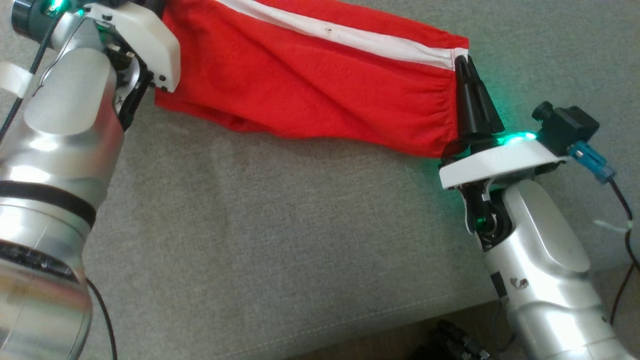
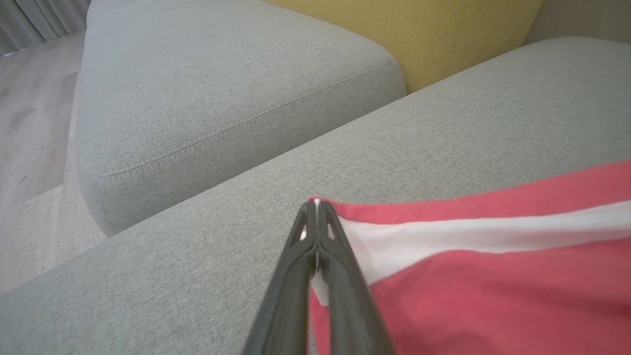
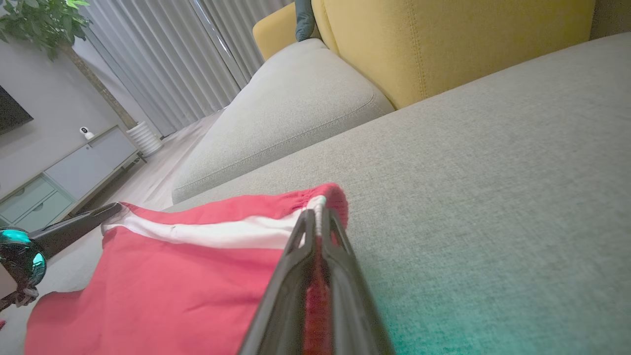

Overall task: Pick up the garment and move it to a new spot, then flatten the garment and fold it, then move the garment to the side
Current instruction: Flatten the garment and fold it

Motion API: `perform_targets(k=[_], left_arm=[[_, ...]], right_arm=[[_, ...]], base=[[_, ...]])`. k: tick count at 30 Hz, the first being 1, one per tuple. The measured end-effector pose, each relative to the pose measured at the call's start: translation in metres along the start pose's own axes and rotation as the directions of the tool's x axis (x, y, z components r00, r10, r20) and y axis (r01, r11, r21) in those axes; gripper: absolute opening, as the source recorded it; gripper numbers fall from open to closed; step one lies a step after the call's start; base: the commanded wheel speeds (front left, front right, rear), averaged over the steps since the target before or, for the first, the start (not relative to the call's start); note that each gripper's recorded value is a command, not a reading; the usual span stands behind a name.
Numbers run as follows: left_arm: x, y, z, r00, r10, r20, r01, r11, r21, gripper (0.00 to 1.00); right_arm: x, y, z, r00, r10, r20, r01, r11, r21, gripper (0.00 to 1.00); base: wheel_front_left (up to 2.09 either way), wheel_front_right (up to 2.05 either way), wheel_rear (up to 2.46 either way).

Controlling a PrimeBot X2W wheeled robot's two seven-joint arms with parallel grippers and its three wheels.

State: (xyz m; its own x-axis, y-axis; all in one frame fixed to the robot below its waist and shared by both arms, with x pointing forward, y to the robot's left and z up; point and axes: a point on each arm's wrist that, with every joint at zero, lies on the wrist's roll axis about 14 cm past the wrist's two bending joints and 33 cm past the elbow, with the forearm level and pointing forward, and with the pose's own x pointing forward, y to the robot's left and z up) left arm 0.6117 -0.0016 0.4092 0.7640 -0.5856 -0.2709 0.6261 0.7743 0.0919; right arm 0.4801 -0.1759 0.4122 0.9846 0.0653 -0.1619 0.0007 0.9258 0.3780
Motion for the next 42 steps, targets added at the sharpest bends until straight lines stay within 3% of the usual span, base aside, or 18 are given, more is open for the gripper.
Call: perform_targets(k=[11,12,13,14,22,31,38,42], left_arm=[[0.0,-0.01,0.005,1.0,-0.026,0.017,0.026,1.0,-0.013,0.0],[0.0,-0.01,0.006,1.0,-0.025,0.018,0.025,1.0,-0.016,0.0],[-0.001,-0.009,0.006,1.0,-0.022,0.019,0.023,0.999,-0.023,0.47],[-0.001,-0.009,0.007,1.0,-0.02,0.021,0.021,1.0,-0.023,1.0],[-0.013,0.003,0.022,0.994,0.077,0.078,-0.072,0.995,-0.066,1.0],[-0.065,-0.035,-0.047,0.985,0.149,-0.085,-0.165,0.958,-0.233,1.0],[-0.075,-0.031,-0.059,0.969,0.209,-0.128,-0.236,0.939,-0.25,1.0],[-0.072,-0.038,-0.063,0.975,0.179,-0.128,-0.207,0.943,-0.262,1.0]], right_arm=[[0.005,0.001,-0.002,1.0,0.007,-0.02,-0.007,1.0,-0.026,0.0],[0.005,0.0,-0.003,1.0,0.005,-0.022,-0.005,1.0,-0.028,0.34],[0.004,-0.001,-0.003,1.0,0.003,-0.022,-0.003,1.0,-0.031,1.0],[0.005,-0.001,-0.002,1.0,0.001,-0.02,-0.001,1.0,-0.031,1.0],[0.005,-0.01,0.028,0.998,-0.024,0.065,0.029,0.997,-0.077,1.0],[-0.03,-0.033,0.038,0.989,-0.105,0.107,0.116,0.988,-0.103,1.0],[-0.038,-0.039,0.049,0.982,-0.127,0.141,0.142,0.985,-0.101,1.0],[-0.04,-0.041,0.052,0.98,-0.132,0.148,0.148,0.983,-0.106,1.0]], base=[[0.0,0.0,0.0],[0.0,0.0,0.0],[0.0,0.0,0.0],[0.0,0.0,0.0],[0.0,0.0,0.0],[0.0,0.0,0.0],[0.0,0.0,0.0],[0.0,0.0,0.0]])
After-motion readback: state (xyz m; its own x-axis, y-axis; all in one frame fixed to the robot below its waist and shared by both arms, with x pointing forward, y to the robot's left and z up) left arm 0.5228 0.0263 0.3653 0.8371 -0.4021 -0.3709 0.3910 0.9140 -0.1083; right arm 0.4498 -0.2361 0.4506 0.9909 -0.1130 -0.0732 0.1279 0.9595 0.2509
